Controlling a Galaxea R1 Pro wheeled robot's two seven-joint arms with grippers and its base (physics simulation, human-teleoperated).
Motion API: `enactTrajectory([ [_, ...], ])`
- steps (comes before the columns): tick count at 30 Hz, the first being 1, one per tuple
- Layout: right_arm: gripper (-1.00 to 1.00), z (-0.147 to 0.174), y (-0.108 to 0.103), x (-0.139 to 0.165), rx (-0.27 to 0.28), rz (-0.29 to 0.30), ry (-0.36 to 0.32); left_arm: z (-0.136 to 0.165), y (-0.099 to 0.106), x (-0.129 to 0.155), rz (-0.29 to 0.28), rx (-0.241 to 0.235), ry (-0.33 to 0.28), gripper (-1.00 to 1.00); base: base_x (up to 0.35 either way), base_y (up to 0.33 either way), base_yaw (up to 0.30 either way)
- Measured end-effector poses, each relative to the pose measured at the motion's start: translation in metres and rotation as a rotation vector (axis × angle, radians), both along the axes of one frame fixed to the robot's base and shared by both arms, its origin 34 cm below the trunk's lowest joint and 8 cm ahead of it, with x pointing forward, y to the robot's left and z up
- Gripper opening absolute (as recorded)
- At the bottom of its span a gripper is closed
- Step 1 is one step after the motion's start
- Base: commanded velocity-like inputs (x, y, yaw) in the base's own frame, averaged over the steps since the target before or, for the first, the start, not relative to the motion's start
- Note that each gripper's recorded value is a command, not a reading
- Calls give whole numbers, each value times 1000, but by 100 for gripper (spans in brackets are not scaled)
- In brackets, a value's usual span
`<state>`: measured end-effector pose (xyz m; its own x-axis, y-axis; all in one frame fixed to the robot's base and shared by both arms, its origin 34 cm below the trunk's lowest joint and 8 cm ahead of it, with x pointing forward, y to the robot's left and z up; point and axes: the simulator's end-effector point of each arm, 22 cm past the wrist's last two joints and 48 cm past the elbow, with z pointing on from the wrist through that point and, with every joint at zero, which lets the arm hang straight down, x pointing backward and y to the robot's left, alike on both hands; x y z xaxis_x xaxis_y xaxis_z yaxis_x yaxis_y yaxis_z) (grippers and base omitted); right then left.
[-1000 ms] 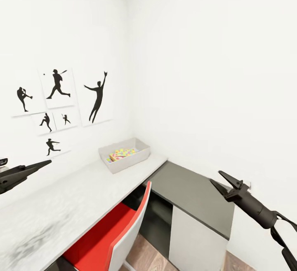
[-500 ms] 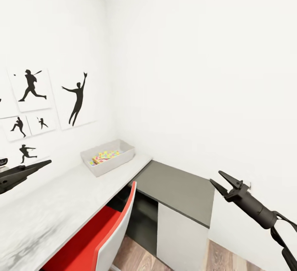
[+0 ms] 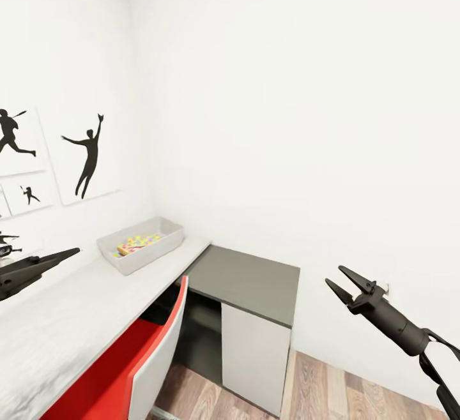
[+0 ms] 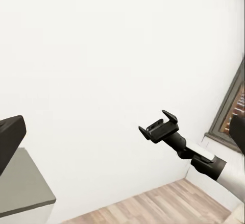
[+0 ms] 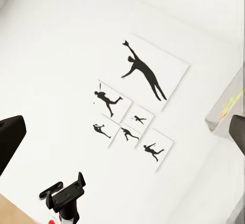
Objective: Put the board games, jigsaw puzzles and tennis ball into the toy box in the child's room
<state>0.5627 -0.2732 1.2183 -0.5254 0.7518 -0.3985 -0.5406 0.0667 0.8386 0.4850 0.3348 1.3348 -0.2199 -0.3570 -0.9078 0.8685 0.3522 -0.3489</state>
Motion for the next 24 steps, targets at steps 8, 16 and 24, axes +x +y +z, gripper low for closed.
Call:
enactTrajectory([
  [8, 100, 2, 0, -1, 0, 0, -3, 2, 0, -1, 0, 0, -5, 100, -183, 0, -272],
  [16, 100, 3, 0, -1, -1, -1, -6, 3, 0, -3, 0, 0, -9, 100, -294, 0, -272],
  [24, 100, 0, -2, -1, 3, -5, 2, 5, 0, -4, 0, 0, -14, 100, -315, 0, -272],
])
